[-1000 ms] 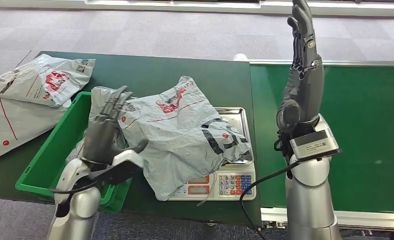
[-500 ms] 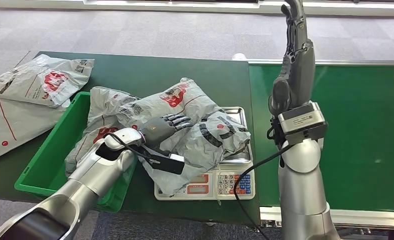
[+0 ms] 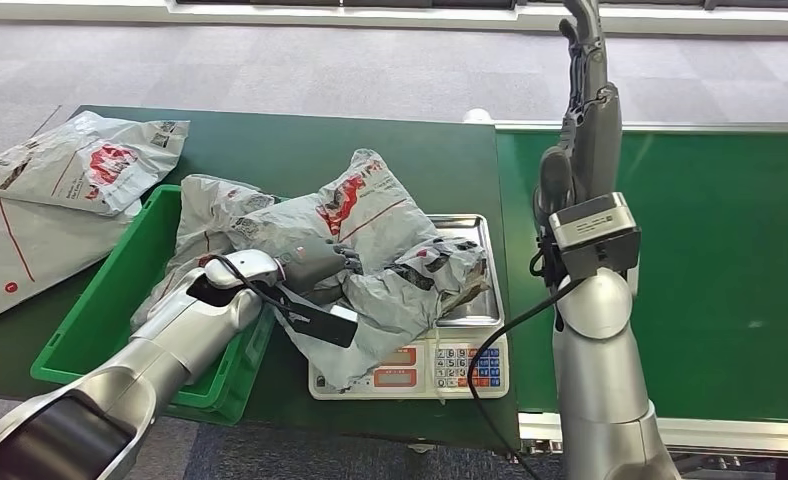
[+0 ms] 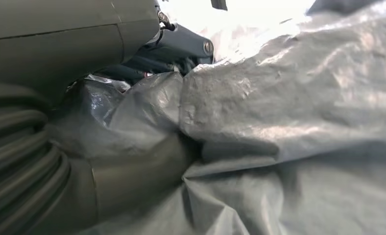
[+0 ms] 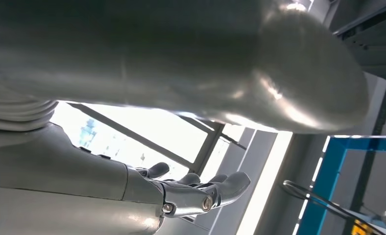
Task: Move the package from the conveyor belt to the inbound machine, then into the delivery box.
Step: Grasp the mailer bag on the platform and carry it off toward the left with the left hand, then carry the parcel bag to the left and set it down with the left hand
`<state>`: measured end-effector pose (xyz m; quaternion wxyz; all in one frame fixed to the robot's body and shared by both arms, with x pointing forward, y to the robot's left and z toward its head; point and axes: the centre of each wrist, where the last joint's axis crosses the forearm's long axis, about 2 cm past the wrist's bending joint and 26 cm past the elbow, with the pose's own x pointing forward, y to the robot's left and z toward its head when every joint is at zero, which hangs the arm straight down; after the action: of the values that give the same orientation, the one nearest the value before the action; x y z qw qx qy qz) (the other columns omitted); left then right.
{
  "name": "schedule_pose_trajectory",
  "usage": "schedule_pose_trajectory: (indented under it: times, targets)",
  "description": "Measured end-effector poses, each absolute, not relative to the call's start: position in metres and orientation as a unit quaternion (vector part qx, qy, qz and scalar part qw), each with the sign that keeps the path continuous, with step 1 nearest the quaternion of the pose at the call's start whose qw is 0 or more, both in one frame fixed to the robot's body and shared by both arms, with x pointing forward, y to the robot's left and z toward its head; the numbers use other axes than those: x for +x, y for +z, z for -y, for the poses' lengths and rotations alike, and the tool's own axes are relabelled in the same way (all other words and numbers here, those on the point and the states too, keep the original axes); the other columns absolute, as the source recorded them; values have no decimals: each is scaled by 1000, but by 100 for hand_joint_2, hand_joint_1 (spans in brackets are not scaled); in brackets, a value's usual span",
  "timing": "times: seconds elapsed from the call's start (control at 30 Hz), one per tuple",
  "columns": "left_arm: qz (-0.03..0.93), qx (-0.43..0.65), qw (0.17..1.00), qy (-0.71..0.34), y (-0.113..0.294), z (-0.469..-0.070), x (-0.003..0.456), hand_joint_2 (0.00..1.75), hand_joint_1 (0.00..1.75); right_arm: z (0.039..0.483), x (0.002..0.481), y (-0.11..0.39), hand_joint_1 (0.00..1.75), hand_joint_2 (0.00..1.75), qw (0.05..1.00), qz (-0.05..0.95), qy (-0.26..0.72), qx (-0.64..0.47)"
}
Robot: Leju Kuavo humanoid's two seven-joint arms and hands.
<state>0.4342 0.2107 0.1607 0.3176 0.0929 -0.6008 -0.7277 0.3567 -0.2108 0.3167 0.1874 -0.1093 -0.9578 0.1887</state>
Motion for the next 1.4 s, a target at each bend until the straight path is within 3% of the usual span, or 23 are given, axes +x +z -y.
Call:
schedule_pose_trajectory:
  times: [0.13,0.33,0.6,0.63,0.67,0.73,0.77,0.8,0.97,1.4]
  targets:
    - [688,227,287,-627,182,-212,438,175,175,215,353,309,0,0,200,954,192,-117]
    - [760,463,237,-389,250,-241,437,175,175,219,346,302,0,0,210,950,195,-128]
    - [738,572,229,-274,278,-295,424,175,175,219,344,298,0,0,211,949,193,-131]
    - [720,595,232,-272,277,-301,422,175,161,219,344,297,0,0,210,949,193,-131]
    - [698,617,238,-273,276,-308,421,175,117,219,344,297,0,0,210,949,193,-131]
    - [648,658,269,-274,272,-325,421,87,30,219,344,297,0,0,208,950,192,-131]
    - [621,672,298,-271,268,-334,421,44,0,219,345,299,0,0,208,950,191,-131]
    - [594,682,331,-269,263,-342,423,0,0,219,346,301,0,0,207,951,191,-130]
    - [508,688,425,-297,220,-366,426,0,0,217,350,308,0,0,201,953,188,-127]
    - [476,670,456,-341,189,-376,423,0,0,216,351,308,0,0,204,953,188,-125]
